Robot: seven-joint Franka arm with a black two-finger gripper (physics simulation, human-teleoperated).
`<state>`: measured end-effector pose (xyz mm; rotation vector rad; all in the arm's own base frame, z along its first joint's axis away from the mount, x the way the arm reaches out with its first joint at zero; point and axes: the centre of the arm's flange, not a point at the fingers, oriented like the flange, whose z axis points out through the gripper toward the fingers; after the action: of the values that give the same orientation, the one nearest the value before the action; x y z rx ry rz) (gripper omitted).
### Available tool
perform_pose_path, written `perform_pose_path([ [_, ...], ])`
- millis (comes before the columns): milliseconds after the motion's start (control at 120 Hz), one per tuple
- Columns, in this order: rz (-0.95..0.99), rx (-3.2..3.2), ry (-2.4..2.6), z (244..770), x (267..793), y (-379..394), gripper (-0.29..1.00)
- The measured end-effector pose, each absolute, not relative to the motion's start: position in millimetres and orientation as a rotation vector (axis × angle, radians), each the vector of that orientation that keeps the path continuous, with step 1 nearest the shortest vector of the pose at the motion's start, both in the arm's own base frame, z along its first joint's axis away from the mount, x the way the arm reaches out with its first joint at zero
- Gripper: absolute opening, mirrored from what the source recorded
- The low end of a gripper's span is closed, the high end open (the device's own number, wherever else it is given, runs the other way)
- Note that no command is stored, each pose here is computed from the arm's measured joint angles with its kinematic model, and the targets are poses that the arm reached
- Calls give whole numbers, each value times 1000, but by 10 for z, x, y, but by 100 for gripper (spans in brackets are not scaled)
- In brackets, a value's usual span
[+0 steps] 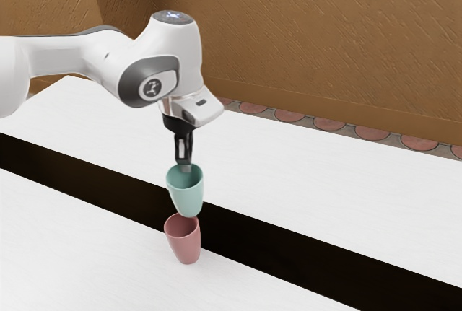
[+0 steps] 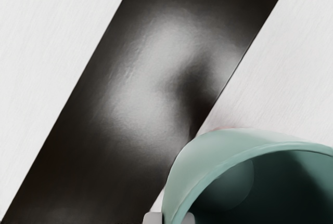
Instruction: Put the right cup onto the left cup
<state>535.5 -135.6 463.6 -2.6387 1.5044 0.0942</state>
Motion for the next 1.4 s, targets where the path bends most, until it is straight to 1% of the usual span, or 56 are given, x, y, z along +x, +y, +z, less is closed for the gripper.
perform_pose_path([
  [583,131,-2729,1340,4511,5250,-1048,-8],
  [892,147,-2723,1356,4433,5207,-1283,-8],
  [1133,204,-2717,1367,4211,5174,-1439,-8],
  [1400,204,-2713,1369,4183,5164,-1511,-8],
])
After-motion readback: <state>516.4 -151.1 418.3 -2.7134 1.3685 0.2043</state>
